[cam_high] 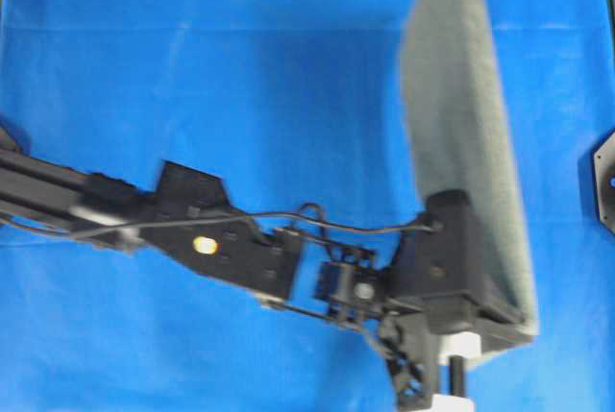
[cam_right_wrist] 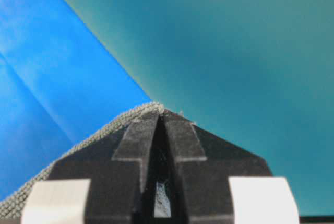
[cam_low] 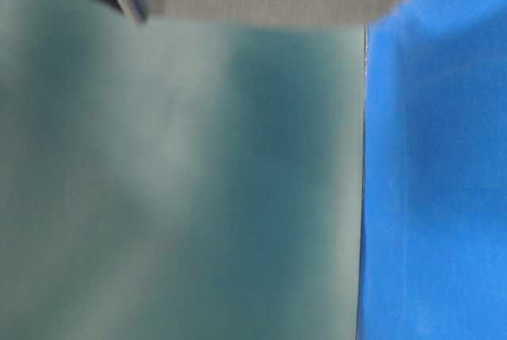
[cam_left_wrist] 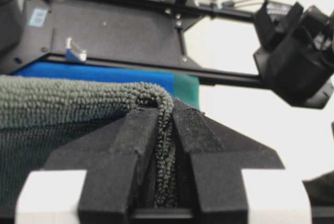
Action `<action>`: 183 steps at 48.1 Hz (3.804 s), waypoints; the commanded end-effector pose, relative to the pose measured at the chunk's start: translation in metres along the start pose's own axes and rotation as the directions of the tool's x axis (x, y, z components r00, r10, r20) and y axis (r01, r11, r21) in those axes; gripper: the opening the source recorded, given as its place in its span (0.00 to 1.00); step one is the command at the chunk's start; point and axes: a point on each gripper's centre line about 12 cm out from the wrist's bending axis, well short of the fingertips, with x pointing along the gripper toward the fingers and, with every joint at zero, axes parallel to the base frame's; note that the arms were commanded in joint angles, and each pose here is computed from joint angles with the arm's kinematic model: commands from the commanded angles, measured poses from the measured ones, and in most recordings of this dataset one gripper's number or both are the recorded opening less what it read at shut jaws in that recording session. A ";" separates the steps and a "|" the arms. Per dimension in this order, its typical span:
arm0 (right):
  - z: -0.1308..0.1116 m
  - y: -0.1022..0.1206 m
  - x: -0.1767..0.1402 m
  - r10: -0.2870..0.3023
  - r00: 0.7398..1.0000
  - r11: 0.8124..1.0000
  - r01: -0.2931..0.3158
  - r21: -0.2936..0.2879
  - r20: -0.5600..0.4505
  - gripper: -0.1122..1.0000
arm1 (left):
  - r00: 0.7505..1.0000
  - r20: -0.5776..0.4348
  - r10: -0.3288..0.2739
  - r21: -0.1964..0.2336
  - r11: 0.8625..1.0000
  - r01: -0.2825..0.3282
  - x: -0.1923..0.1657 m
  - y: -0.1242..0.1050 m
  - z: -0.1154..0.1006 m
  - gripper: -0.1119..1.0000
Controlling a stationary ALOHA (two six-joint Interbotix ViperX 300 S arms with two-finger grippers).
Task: Fold a large towel.
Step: 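Carry the left corner across toward the right gripper, folding the towel in half, then open both grippers and pull them back from the folded towel, then grasp the top corners of the folded strip with both grippers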
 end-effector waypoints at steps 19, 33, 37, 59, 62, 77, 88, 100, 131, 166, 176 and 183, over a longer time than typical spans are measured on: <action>-0.026 0.009 0.072 -0.017 0.988 0.999 0.010 -0.047 -0.154 0.13 | 0.996 -0.068 -0.057 -0.151 0.988 0.046 -0.023 -0.031 -0.048 0.14; -0.033 0.050 0.166 0.112 0.984 0.989 -0.124 -0.076 -0.138 0.13 | 0.990 -0.115 -0.082 -0.423 0.906 0.026 -0.093 -0.022 -0.131 0.14; -0.035 0.058 0.183 0.128 0.982 0.986 -0.141 -0.087 -0.140 0.13 | 0.987 -0.143 -0.074 -0.451 0.892 0.001 -0.111 -0.014 -0.150 0.14; -0.036 0.089 0.198 0.212 0.972 0.944 -0.231 -0.235 -0.105 0.13 | 0.942 -0.332 0.044 -0.426 0.884 -0.191 -0.107 0.020 -0.174 0.14; -0.036 0.089 0.198 0.212 0.972 0.944 -0.231 -0.236 -0.105 0.14 | 0.938 -0.343 0.052 -0.421 0.884 -0.203 -0.106 0.022 -0.172 0.14; -0.029 0.087 0.185 0.209 0.975 0.927 -0.224 -0.301 -0.083 0.68 | 0.937 -0.347 0.037 -0.405 0.895 -0.185 -0.127 0.009 -0.154 0.80; -0.012 0.077 0.124 0.216 0.976 0.929 -0.211 -0.304 -0.018 0.65 | 0.942 -0.334 0.043 -0.392 0.902 -0.180 -0.166 0.011 -0.134 0.76; -0.023 0.081 0.027 0.316 0.946 0.910 -0.280 -0.305 0.074 0.65 | 0.977 -0.211 0.028 -0.307 0.947 -0.094 -0.219 0.016 -0.100 0.76; -0.097 0.086 -0.068 0.548 0.820 0.836 -0.532 -0.131 0.165 0.65 | 0.979 0.104 0.173 0.042 0.983 -0.178 -0.262 0.088 -0.072 0.76; -0.164 0.020 0.139 0.166 0.941 0.983 -0.181 -0.024 -0.294 0.65 | 0.708 -0.110 0.697 -0.173 0.688 -0.704 -0.248 0.353 -0.153 0.76; -0.178 0.018 0.165 0.153 0.925 0.984 -0.176 -0.036 -0.349 0.65 | 0.692 -0.176 0.700 -0.176 0.669 -0.722 -0.229 0.380 -0.179 0.76; -0.182 0.011 0.170 0.138 0.923 0.986 -0.163 -0.039 -0.358 0.65 | 0.682 -0.190 0.707 -0.181 0.657 -0.732 -0.223 0.394 -0.187 0.73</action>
